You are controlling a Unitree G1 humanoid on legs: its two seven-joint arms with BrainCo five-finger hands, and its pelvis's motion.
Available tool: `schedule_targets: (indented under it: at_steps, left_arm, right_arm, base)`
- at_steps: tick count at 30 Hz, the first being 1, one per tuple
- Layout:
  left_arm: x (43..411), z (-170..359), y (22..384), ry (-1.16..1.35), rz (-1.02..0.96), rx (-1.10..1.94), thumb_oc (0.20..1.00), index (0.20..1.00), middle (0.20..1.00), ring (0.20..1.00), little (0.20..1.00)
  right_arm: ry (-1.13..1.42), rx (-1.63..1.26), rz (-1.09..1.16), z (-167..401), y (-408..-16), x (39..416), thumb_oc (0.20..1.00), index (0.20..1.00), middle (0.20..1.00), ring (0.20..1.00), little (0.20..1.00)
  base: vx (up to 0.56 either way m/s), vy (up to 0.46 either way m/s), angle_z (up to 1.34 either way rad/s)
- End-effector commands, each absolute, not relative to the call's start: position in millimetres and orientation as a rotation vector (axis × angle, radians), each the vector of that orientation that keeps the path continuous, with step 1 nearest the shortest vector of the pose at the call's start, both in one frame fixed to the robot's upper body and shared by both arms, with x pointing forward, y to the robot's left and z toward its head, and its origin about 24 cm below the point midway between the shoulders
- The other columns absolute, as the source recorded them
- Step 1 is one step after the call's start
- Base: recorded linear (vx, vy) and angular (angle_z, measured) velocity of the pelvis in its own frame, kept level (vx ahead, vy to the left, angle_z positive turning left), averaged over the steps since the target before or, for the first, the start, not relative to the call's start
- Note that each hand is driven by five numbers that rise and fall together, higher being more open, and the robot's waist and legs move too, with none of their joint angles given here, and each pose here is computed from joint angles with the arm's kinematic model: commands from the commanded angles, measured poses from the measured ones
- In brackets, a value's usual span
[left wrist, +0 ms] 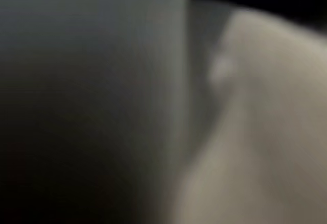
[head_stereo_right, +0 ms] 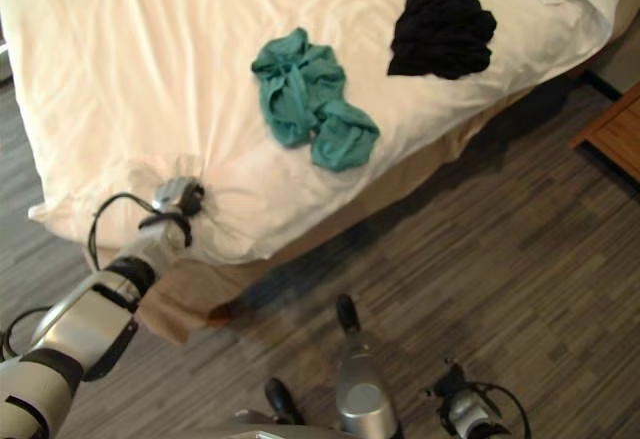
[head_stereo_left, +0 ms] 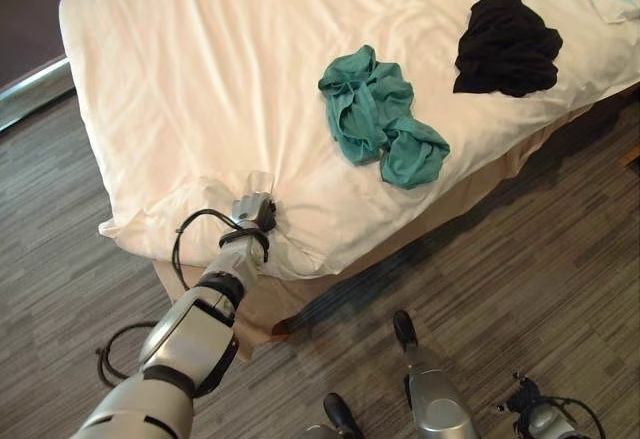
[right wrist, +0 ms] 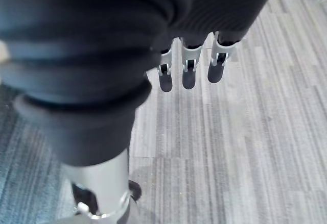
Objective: Tidy up the quilt and then pick up the clothes from the bed and put them into the laundry hamper.
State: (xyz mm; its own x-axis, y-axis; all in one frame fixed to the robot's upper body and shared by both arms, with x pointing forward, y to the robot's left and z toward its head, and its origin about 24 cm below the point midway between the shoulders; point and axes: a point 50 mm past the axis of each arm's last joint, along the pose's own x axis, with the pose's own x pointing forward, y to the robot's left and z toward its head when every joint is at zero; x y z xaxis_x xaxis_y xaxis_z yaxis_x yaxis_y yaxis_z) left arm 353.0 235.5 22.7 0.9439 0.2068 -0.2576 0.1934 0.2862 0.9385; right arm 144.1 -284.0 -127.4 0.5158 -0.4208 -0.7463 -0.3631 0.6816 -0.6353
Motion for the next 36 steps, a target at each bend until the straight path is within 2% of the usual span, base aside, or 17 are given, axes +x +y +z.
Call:
schedule_targets:
  at_steps: [1,5,6,7,10,11,12,16,17,18,19,22,23,28,31,34,36]
  left_arm:
    - [266,-31,333,0.854,0.14,1.295,0.2,0.2,0.2,0.2,0.2]
    - [196,-44,387,1.041,0.313,1.179,0.2,0.2,0.2,0.2,0.2]
    - [180,-45,397,1.065,0.367,1.137,0.664,0.664,0.664,0.664,0.664]
    - [166,-46,405,1.085,0.417,1.106,1.0,1.0,1.0,1.0,1.0]
    - [125,-53,417,1.151,0.5,1.053,1.0,1.0,1.0,1.0,1.0]
    - [100,-67,411,1.183,0.532,0.981,1.0,1.0,1.0,1.0,1.0]
    - [100,-67,411,1.183,0.533,0.98,1.0,1.0,1.0,1.0,1.0]
    - [62,-104,372,1.242,0.578,0.79,1.0,1.0,1.0,1.0,1.0]
    - [49,-121,349,1.292,0.559,0.72,1.0,1.0,1.0,1.0,1.0]
    - [49,-121,348,1.292,0.559,0.72,1.0,1.0,1.0,1.0,1.0]
    - [42,-135,326,1.336,0.484,0.696,1.0,1.0,1.0,1.0,1.0]
    - [46,-145,304,1.343,0.375,0.712,1.0,1.0,1.0,1.0,1.0]
    - [62,-151,282,1.288,0.258,0.747,1.0,1.0,1.0,1.0,1.0]
    - [114,-148,247,1.075,0.09,0.814,1.0,1.0,1.0,1.0,1.0]
    - [165,-132,224,0.842,-0.041,0.916,1.0,1.0,1.0,1.0,1.0]
    - [180,-126,209,0.754,-0.109,0.949,1.0,1.0,1.0,1.0,1.0]
    - [201,-117,192,0.655,-0.151,0.951,1.0,1.0,1.0,1.0,1.0]
  right_arm:
    - [1.121,-0.854,-0.089,-129,-293,133,1.0,1.0,1.0,1.0,1.0]
    - [1.123,-0.873,-0.1,-126,-303,129,1.0,1.0,1.0,1.0,1.0]
    - [1.116,-0.875,-0.102,-124,-305,128,1.0,1.0,1.0,1.0,1.0]
    - [1.098,-0.873,-0.107,-122,-306,130,1.0,1.0,1.0,1.0,1.0]
    - [0.967,-0.858,-0.125,-109,-303,150,1.0,1.0,1.0,1.0,1.0]
    - [0.82,-0.86,-0.139,-90,-300,175,1.0,1.0,1.0,1.0,1.0]
    - [0.82,-0.86,-0.138,-90,-300,175,1.0,1.0,1.0,1.0,1.0]
    - [0.392,-0.843,-0.144,-22,-277,240,1.0,1.0,1.0,1.0,1.0]
    - [0.181,-0.818,-0.096,15,-254,264,0.514,0.514,0.514,0.514,0.514]
    - [0.181,-0.818,-0.097,15,-254,264,0.2,0.2,0.2,0.2,0.2]
    - [-0.035,-0.805,-0.007,56,-221,288,0.2,0.2,0.2,0.2,0.2]
    - [-0.237,-0.795,0.045,97,-187,310,0.2,0.2,0.2,0.2,0.2]
    - [-0.391,-0.741,0.131,132,-140,329,0.2,0.2,0.2,0.2,0.2]
    - [-0.544,-0.756,0.19,195,-84,365,0.2,0.2,0.2,0.2,0.2]
    - [-0.491,-0.796,0.157,217,-64,394,0.2,0.2,0.2,0.2,0.2]
    - [-0.418,-0.778,0.129,213,-65,403,0.2,0.2,0.2,0.2,0.2]
    - [-0.233,-0.747,0.031,189,-96,417,0.2,0.2,0.2,0.2,0.2]
  base:
    - [0.04,0.0,-0.1]
    - [0.06,-0.006,0.07]
    - [0.06,-0.005,0.18]
    - [0.05,-0.003,0.3]
    - [0.03,0.013,0.3]
    - [0.01,0.013,0.38]
    - [0.01,0.013,0.4]
    - [-0.01,0.019,0.32]
    - [-0.02,0.014,0.38]
    - [-0.03,0.009,0.43]
    - [-0.03,-0.006,0.27]
    - [-0.05,-0.011,0.29]
    - [-0.06,-0.018,0.37]
    - [-0.14,-0.038,0.2]
    - [-0.16,-0.063,0.44]
    - [-0.09,-0.055,0.41]
    - [-0.12,-0.104,0.58]
